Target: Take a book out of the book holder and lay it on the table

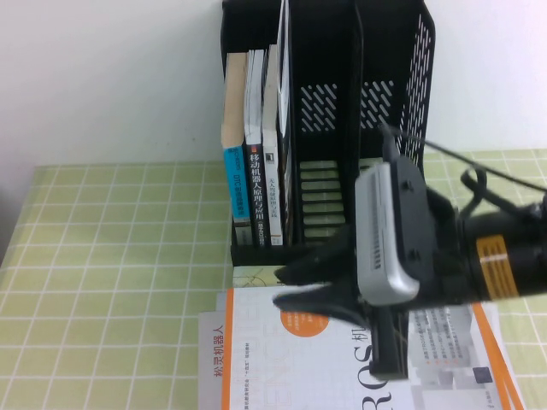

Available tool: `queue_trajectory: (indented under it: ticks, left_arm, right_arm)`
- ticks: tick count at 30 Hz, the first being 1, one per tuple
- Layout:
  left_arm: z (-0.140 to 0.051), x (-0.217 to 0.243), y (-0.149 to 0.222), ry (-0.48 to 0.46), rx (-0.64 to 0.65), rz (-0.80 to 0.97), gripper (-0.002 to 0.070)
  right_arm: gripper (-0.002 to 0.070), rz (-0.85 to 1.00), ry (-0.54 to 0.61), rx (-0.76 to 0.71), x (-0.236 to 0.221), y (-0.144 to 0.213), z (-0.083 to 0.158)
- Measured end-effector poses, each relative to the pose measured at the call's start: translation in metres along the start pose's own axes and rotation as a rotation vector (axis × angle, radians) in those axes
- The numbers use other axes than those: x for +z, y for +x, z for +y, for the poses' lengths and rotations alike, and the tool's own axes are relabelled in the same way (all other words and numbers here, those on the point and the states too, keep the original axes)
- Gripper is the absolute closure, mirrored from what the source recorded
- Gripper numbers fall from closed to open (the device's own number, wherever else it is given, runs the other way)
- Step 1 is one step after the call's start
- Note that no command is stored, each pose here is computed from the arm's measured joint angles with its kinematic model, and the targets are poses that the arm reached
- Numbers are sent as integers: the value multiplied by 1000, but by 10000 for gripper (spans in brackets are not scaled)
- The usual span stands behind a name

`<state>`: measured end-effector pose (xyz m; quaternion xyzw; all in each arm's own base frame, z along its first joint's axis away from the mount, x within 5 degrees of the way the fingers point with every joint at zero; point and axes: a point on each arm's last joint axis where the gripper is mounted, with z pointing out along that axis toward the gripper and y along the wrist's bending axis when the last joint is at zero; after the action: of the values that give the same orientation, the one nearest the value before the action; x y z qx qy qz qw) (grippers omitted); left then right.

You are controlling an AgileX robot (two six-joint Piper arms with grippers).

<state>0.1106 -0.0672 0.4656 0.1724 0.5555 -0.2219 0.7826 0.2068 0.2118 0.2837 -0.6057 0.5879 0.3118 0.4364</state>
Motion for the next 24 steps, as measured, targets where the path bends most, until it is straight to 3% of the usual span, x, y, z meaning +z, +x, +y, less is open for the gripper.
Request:
queue_trajectory:
  ticks: [2,4,8,10,13,14,16,19,21,24]
  left_arm:
    - [-1,0,0,9,0,-1,678]
    - [-2,0,0,17,0,-3,678]
    - [-1,0,0,16,2,-2,678]
    - [4,0,1,-39,33,7,678]
    - [20,-2,3,-224,103,46,678]
    - [27,-4,4,-296,117,65,678]
    - [43,-11,7,-491,129,117,678]
    - [60,-23,12,-712,120,181,678]
    - [62,-28,18,-743,123,200,678]
    - [56,-27,31,-663,87,202,678]
  right_arm:
    - [556,-29,22,-77,-3,-14,-6]
    - [626,-38,127,-186,-11,-30,-17]
    - [666,68,556,-379,-40,-54,-54]
    - [673,235,821,-511,-63,-56,-72]
    - [676,627,1058,-601,-94,-43,-88]
    - [676,764,1084,-554,-105,-35,-91]
    - [677,967,1008,-366,-124,-15,-89]
    - [677,1034,883,52,-143,15,-77]
    - [678,1041,834,292,-151,31,-68]
    - [678,1055,775,480,-155,55,-52]
